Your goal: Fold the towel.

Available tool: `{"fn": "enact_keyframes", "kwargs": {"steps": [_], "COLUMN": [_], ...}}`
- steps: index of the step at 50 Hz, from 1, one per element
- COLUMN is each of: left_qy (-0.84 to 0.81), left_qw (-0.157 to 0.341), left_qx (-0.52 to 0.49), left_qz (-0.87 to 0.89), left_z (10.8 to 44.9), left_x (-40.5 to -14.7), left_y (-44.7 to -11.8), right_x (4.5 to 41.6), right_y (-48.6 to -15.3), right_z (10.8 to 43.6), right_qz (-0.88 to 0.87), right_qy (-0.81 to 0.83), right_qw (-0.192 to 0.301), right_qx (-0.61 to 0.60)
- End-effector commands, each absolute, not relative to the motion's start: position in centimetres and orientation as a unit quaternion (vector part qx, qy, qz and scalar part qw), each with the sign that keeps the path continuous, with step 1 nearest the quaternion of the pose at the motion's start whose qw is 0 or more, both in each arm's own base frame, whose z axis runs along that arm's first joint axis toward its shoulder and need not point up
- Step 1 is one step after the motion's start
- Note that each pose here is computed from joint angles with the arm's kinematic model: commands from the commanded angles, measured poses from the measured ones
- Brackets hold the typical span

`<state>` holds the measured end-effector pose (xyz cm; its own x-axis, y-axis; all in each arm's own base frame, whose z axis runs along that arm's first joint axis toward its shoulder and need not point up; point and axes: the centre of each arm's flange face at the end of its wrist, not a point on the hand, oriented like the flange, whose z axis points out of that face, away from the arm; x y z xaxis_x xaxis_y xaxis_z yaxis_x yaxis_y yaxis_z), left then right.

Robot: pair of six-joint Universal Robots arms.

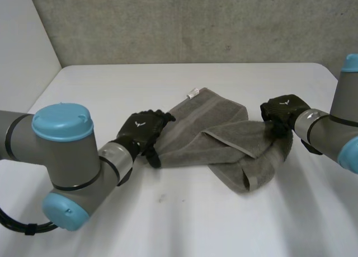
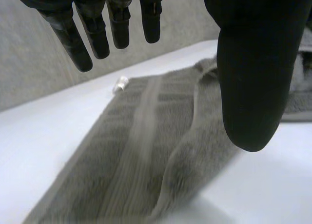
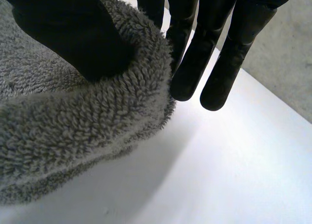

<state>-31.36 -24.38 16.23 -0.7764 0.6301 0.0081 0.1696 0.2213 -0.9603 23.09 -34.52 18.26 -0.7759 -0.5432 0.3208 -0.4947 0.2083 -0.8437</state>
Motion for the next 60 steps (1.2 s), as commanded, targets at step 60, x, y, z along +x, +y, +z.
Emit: {"fn": "enact_keyframes", "kwargs": {"steps": [60], "left_qy": [-0.788], "left_qw": [0.191], "left_qx": [-0.277], "left_qz": [0.516], "left_z": [12.1], "left_x": [-34.1], "left_y": [-26.9], "right_x": [22.8], "right_y": [-33.9], "right_z": [19.4], "right_qz": [-0.561], "right_qy": [0.763], "right_qw": [0.027], "right_qx": [-0.32]}}
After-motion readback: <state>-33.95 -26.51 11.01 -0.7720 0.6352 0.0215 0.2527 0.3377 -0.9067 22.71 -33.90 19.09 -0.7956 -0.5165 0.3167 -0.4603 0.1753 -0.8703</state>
